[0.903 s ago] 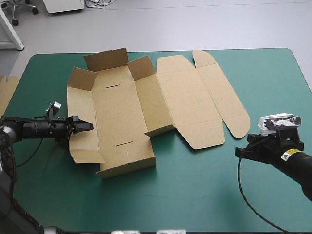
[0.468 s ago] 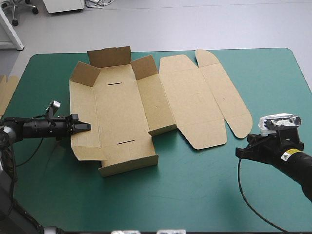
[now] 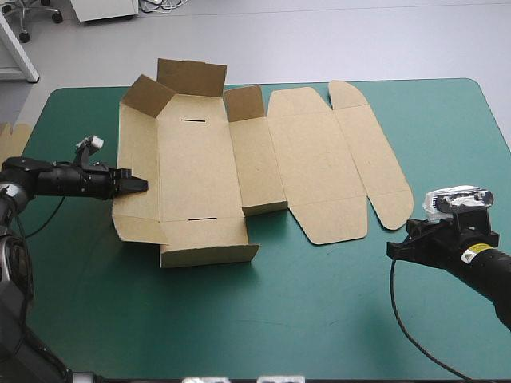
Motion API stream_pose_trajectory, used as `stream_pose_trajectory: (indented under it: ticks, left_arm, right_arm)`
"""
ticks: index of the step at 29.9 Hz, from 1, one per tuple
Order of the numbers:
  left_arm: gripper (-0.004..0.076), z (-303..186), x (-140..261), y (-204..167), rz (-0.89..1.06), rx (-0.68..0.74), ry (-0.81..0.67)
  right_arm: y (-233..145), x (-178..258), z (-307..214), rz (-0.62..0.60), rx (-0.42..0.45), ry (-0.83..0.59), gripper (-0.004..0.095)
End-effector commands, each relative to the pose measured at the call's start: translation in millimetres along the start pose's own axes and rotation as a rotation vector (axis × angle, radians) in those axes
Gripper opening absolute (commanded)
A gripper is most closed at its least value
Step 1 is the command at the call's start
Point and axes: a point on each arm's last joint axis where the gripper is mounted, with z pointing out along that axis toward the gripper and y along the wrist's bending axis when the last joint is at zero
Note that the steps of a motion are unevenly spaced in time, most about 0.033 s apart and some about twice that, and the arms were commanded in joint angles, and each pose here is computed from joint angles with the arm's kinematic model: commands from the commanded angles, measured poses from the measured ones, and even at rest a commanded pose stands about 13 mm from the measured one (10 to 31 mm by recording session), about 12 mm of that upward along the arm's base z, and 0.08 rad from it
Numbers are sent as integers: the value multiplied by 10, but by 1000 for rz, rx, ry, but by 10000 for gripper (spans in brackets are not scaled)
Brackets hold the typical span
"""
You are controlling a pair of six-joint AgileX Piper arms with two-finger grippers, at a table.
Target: Fold the box
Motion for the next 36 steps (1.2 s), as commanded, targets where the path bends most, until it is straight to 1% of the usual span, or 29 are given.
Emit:
stream_pose_trajectory:
  ticks: [1,6,7,11,14,16,21,26,30,33,36]
  left_arm:
    - [-10,-100,-239,-622,230,4,-1]
    - [-10,-37,-409,-1189,468,-161,44]
    - [-10,-31,-429,-1297,501,-175,48]
    - [-10,-145,-536,-1740,648,-249,7]
    - [-10,-265,-592,-2008,759,-351,-38]
    - [-10,-297,-612,-2131,813,-434,-51]
    - [-10,-122,-528,-2387,977,-518,-8]
    - [-10,97,-383,-2702,1168,-646,32]
    - [-10,176,-248,-2918,1277,-675,47]
    - [-10,105,-188,-3032,1338,-703,28]
    - [-10,-16,-134,-3054,1382,-725,10]
  right_arm:
    - [5,-134,-66,-23,10,-84,-19]
    - [-13,-131,-66,-15,30,-81,-19]
    - [-15,-130,-66,-15,32,-80,-19]
    - [-14,-129,-62,-10,30,-77,-19]
    - [-12,-128,-55,-2,27,-73,-19]
    - [-12,-129,-42,2,24,-69,-19]
    - [-10,-125,-38,5,22,-63,-19]
    - [-9,-117,-38,5,20,-54,-19]
    - [-8,-109,-37,5,19,-45,-19]
    - [-6,-105,-42,5,19,-43,-19]
    - [0,-101,-42,2,15,-38,-19]
